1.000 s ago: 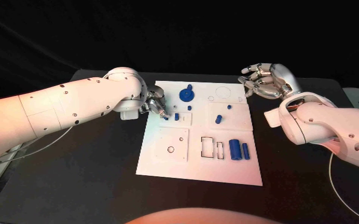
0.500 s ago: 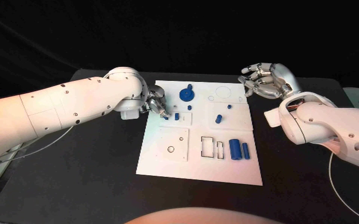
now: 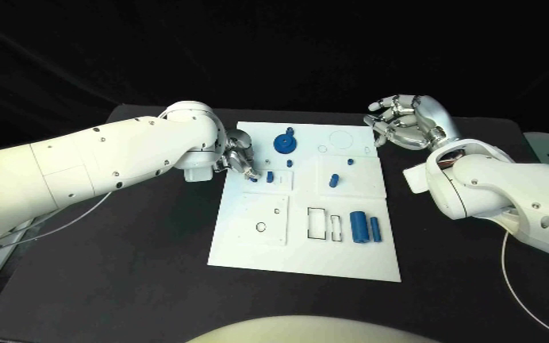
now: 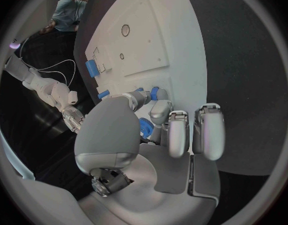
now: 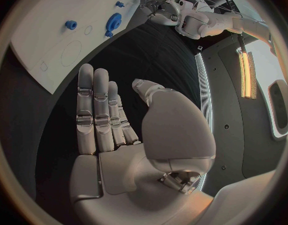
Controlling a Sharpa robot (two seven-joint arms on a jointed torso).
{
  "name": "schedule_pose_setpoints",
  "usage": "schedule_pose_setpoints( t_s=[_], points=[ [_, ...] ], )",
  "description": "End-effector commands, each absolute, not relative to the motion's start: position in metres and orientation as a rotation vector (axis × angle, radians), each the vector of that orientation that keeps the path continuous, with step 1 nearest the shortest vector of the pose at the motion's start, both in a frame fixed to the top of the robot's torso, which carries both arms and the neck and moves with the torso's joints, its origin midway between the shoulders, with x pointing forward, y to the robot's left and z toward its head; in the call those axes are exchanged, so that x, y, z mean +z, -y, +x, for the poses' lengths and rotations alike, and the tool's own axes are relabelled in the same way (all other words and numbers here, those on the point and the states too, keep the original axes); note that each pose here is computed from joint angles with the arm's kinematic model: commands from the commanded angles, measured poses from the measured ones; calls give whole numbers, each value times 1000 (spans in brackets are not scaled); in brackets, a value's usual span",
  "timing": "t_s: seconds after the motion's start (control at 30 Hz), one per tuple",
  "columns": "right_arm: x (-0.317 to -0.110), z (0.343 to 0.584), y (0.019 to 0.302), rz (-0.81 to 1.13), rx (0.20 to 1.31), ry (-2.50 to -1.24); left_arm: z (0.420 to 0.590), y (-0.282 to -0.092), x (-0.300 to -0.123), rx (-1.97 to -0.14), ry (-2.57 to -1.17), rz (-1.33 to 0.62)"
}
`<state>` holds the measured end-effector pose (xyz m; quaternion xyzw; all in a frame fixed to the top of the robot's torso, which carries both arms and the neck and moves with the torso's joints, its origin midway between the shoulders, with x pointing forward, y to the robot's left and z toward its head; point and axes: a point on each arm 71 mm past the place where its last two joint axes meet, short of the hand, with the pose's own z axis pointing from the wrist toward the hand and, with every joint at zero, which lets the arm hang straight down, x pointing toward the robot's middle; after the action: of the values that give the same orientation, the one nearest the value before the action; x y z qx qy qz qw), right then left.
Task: Assemble the parts on the task board
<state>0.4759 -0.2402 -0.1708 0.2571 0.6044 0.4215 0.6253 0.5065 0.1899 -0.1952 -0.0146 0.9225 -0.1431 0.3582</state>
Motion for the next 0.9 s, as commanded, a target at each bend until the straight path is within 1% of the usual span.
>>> schedule_pose_setpoints(
  t_s=[0.03,0.9],
  points=[
    [-171,475,239,576,979,-1388,505,-186,-198,-371,-2393,-17],
    [-171,475,239,576,980,-1388,507,-188,-201,-360,-2383,-40]
  ],
)
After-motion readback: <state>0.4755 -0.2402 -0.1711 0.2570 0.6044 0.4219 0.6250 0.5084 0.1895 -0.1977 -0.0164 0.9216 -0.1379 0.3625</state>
